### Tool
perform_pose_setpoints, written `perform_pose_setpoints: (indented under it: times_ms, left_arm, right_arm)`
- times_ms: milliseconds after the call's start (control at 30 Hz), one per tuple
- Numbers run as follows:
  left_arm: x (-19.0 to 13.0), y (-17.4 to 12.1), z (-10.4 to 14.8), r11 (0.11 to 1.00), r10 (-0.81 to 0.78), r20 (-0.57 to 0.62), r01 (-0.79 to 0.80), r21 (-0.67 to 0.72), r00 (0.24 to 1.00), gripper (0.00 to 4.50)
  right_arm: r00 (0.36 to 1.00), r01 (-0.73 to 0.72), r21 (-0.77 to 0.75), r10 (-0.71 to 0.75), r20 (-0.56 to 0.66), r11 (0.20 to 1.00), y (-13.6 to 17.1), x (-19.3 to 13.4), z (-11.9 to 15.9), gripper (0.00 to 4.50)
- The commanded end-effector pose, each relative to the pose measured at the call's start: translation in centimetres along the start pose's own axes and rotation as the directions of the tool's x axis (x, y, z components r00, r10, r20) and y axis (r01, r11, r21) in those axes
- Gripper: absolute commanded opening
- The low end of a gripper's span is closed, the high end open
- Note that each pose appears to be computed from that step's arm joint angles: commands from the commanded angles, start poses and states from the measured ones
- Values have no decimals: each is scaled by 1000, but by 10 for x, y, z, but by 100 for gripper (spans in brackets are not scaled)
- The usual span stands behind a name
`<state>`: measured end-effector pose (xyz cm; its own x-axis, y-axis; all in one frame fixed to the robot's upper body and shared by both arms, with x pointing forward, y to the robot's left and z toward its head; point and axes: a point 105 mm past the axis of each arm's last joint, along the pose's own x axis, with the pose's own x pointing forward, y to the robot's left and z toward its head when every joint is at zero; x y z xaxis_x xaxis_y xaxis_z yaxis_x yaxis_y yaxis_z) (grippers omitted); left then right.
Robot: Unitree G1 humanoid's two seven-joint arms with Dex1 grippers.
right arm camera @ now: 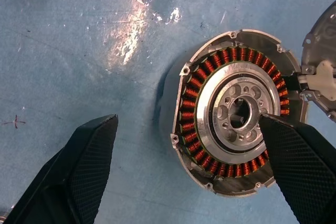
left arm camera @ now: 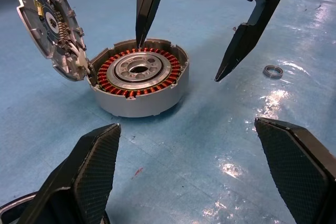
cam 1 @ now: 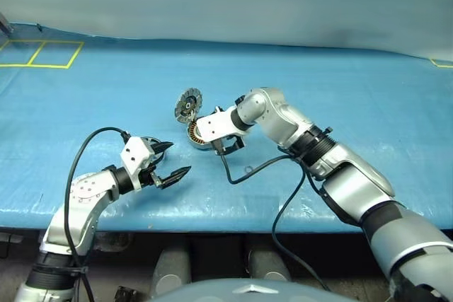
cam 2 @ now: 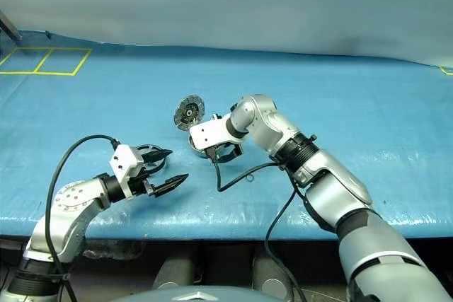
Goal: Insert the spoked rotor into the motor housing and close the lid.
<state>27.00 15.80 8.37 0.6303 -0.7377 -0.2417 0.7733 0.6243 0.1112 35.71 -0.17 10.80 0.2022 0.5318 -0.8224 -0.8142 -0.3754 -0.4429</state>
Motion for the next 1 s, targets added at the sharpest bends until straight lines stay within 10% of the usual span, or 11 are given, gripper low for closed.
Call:
perform_pose_setpoints:
  times_ms: [33,433,733,1000]
  left_arm:
    - [-3,0,12,999,16,43,-17,28,999,448]
    - [-7,-3,7,999,47,38,-48,15,998,448]
    - [-10,-1,6,998,66,34,-67,16,997,450]
    - [-11,3,8,997,71,34,-72,25,997,450]
  right_arm:
    - [1000,20,-36,-19,6,999,-12,-6,6,450]
    - [1000,-17,17,17,16,1000,-16,11,3,450]
    - [999,-16,31,15,41,999,-17,13,5,218]
    - [994,1,65,-7,105,998,-2,5,6,187]
